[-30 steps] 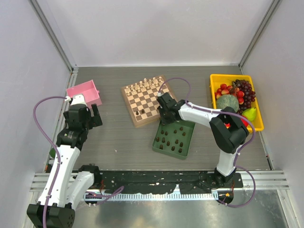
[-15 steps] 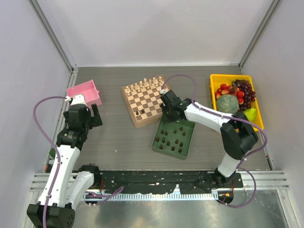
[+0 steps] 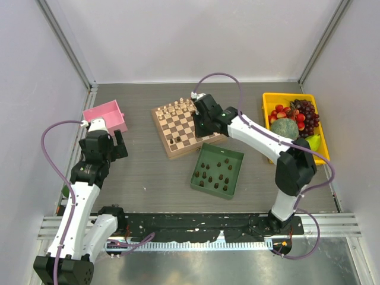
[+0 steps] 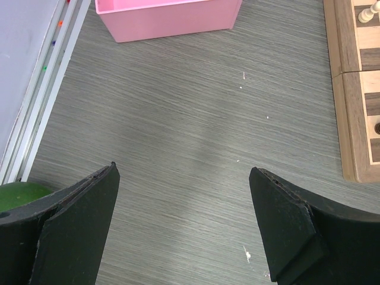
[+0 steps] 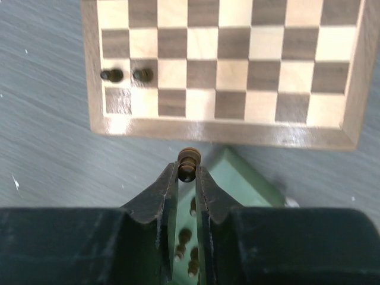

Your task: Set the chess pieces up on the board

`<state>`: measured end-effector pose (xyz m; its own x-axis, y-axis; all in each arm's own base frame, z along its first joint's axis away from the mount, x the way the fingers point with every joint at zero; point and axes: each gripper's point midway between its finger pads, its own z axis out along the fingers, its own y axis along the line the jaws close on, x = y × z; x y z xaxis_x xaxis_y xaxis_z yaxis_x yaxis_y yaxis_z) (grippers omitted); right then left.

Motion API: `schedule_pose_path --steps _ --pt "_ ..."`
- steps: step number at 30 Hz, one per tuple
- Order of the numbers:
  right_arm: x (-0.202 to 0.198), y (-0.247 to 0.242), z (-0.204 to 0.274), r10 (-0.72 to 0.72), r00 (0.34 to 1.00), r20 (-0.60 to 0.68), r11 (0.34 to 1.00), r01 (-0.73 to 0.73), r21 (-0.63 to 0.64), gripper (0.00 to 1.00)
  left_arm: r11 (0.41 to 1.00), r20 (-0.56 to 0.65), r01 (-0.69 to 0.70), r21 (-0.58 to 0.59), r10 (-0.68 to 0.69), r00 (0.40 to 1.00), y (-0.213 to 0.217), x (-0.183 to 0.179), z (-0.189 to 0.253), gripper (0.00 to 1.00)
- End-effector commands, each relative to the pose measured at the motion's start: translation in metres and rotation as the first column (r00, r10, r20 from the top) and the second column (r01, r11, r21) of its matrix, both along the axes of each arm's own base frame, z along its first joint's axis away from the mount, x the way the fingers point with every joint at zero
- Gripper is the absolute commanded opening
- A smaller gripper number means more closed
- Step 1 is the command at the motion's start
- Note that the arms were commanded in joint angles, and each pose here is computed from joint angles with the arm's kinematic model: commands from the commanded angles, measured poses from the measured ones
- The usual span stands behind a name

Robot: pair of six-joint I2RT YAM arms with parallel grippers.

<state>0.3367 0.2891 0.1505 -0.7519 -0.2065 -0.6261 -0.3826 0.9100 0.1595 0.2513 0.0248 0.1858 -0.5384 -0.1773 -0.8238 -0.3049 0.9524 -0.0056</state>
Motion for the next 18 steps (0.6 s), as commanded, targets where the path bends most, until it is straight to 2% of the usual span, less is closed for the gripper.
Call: schedule_pose_path --steps 1,7,18 --pt "0.018 0.025 -0.001 0.049 0.999 -0.002 0.999 -0.049 -0.01 0.14 1.0 0.052 -0.003 0.004 0.003 0.999 0.002 0.003 0.013 0.99" --pt "0.036 0.051 -0.023 0.079 0.996 -0.031 0.996 -0.08 -0.049 0.15 1.0 0.056 0.0 0.002 0.0 0.998 0.001 0.004 0.014 0.99" --pt "0.054 0.066 -0.052 0.082 0.995 -0.057 0.992 -0.088 -0.094 0.15 1.0 0.057 0.003 0.002 -0.003 0.998 0.001 0.004 0.014 0.99"
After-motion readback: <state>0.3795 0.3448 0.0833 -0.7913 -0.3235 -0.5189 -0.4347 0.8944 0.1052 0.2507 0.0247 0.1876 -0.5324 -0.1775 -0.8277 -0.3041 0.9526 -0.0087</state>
